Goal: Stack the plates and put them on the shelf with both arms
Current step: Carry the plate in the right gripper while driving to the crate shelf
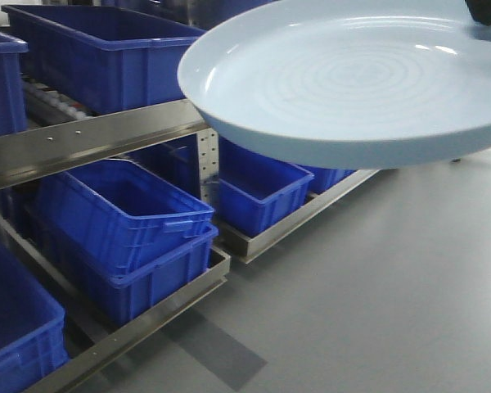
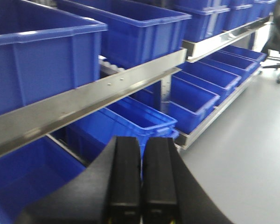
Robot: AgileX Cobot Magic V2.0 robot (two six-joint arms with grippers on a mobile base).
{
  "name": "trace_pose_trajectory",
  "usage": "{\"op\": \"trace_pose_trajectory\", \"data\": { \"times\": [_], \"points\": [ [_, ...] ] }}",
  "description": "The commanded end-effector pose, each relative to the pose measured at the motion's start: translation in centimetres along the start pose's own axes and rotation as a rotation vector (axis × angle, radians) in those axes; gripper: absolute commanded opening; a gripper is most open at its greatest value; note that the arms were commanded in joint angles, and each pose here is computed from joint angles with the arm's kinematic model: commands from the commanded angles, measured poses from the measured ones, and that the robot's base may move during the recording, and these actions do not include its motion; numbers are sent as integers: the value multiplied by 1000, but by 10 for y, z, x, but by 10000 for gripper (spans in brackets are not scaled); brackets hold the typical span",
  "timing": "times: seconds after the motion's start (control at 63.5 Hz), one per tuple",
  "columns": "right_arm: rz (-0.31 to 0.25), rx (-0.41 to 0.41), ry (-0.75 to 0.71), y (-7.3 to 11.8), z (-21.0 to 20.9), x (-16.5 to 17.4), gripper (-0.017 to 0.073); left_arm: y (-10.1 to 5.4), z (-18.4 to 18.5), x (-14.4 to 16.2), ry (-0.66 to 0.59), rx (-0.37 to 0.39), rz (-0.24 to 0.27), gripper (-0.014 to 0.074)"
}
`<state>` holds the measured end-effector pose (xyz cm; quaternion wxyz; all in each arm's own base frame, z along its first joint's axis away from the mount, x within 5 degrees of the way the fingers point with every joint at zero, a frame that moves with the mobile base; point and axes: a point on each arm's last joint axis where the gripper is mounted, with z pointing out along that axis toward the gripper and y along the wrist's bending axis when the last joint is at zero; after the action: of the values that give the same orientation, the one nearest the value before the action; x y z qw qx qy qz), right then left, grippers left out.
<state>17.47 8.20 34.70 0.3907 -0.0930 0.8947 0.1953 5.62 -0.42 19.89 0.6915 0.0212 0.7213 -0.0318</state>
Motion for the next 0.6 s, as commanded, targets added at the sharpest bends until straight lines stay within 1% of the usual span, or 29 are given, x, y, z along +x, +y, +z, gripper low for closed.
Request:
{"op": "trace_pose_trajectory", "data": {
  "times": [0.0, 0.583],
  "points": [
    [3, -28, -111, 5, -11, -13, 56, 0, -1, -1, -82, 8, -8, 101],
    [3, -28, -111, 5, -11, -13, 56, 0, -1, -1, -82, 8, -8, 101]
  ]
}}
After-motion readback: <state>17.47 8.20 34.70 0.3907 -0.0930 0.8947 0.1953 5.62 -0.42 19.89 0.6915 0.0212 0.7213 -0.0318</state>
